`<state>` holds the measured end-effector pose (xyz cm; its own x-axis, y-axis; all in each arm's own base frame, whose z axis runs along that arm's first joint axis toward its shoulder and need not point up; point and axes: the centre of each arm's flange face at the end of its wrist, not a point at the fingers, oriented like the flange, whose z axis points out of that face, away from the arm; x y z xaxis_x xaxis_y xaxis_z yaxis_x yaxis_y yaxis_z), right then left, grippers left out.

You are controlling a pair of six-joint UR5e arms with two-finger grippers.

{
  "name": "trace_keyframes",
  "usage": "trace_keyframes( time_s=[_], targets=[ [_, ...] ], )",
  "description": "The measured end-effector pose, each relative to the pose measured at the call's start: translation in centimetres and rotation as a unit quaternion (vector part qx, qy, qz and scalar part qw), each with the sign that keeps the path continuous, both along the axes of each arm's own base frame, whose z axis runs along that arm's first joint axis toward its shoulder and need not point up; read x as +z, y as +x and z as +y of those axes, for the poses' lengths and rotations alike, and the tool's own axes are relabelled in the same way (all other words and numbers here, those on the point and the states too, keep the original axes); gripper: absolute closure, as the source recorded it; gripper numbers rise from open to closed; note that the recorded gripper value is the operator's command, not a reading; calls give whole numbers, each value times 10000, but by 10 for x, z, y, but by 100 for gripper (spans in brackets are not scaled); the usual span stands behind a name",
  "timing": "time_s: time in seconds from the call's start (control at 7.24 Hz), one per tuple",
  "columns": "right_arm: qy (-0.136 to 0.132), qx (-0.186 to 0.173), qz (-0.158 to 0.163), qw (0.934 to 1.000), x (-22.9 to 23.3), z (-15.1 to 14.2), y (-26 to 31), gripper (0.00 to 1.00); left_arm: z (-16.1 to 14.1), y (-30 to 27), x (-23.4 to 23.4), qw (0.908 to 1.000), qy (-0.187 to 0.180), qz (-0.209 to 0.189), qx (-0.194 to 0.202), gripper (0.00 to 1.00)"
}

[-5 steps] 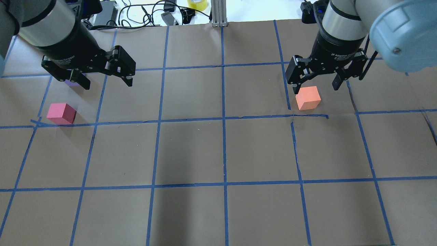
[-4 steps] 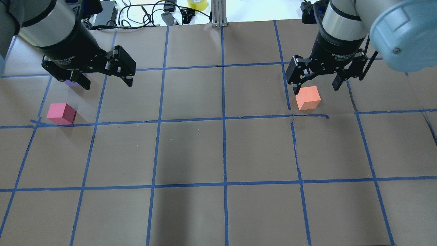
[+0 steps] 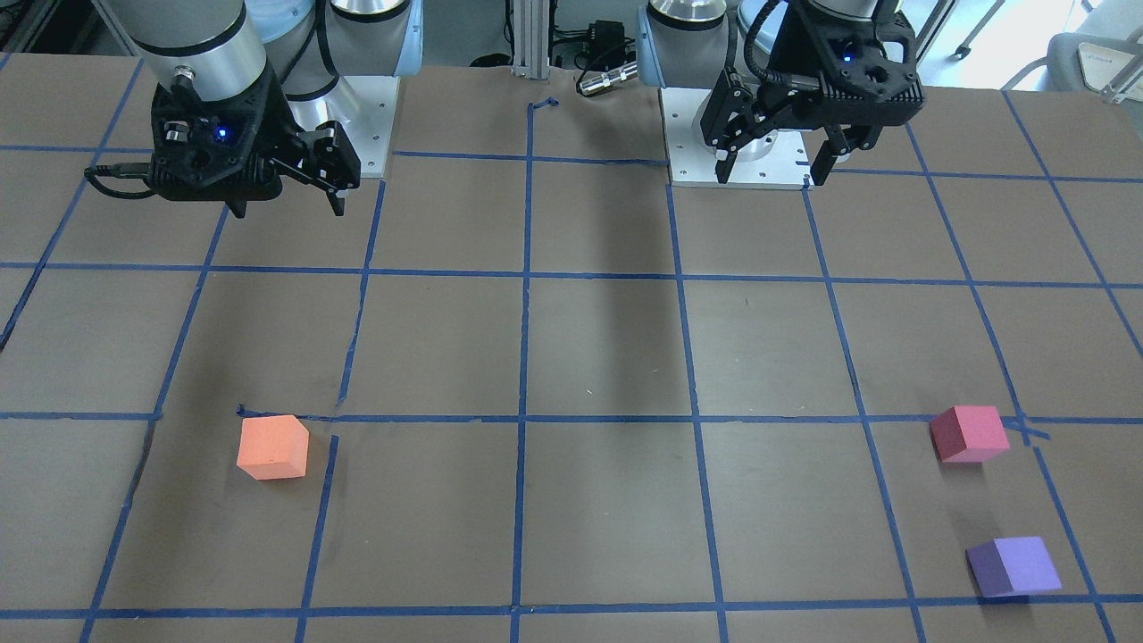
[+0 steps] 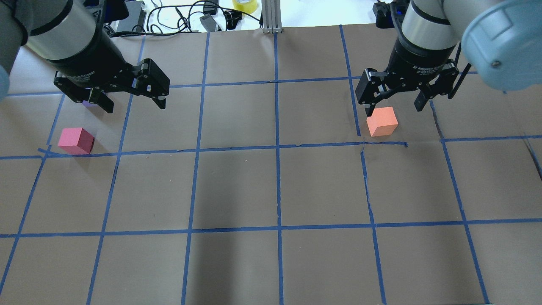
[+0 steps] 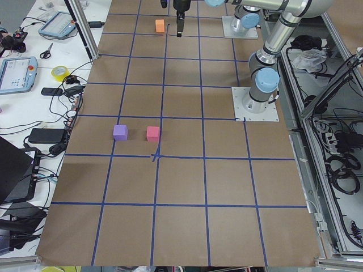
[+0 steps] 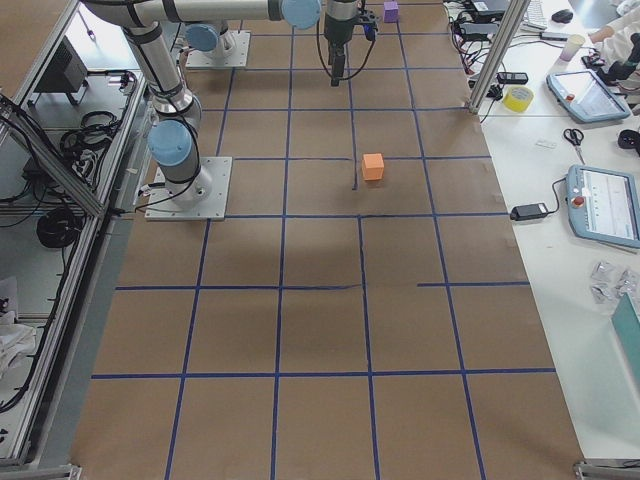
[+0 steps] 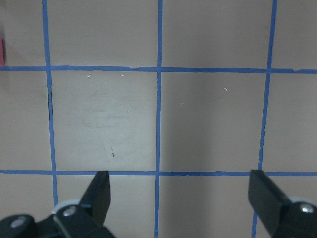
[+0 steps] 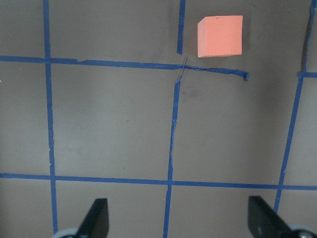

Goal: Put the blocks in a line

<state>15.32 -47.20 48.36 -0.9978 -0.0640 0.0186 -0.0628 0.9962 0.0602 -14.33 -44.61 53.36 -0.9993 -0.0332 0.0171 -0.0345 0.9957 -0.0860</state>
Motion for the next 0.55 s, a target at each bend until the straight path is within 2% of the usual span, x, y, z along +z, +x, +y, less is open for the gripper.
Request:
trace_keyframes(
  time_s=[0.55],
  targets=[
    [12, 13, -5, 10000, 5, 5, 0, 0, 1, 0, 0, 10000, -5, -16, 2, 0]
  ],
)
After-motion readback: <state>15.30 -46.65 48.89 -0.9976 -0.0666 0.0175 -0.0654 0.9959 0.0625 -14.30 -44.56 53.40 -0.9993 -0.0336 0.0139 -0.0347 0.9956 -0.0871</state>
